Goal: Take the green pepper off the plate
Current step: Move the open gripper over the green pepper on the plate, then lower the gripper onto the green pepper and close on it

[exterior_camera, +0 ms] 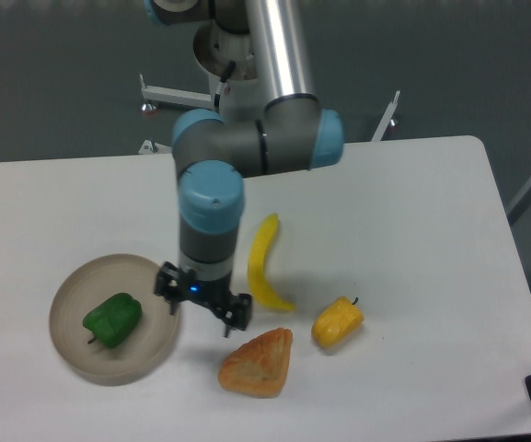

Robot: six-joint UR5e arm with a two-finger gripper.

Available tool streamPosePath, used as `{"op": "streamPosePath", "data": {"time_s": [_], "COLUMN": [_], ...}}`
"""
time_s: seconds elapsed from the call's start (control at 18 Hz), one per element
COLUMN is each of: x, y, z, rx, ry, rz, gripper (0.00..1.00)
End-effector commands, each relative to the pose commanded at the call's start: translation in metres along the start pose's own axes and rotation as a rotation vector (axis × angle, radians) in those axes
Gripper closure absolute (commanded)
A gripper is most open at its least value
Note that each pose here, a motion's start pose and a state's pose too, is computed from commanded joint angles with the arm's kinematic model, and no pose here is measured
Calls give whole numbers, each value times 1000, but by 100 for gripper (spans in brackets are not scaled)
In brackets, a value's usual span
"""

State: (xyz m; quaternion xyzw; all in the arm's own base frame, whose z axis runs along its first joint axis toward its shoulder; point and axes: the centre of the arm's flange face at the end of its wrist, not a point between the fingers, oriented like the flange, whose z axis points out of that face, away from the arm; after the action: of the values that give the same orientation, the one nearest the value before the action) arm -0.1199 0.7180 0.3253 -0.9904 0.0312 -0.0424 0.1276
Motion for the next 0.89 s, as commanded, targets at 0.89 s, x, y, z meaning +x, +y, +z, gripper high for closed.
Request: {"op": "streamPosePath", "data": {"time_s": [0.89], "x": [80], "y": [2], "z": [44], "rx": [-27], "ry": [37], "rz": [86], "gripper": [0]}}
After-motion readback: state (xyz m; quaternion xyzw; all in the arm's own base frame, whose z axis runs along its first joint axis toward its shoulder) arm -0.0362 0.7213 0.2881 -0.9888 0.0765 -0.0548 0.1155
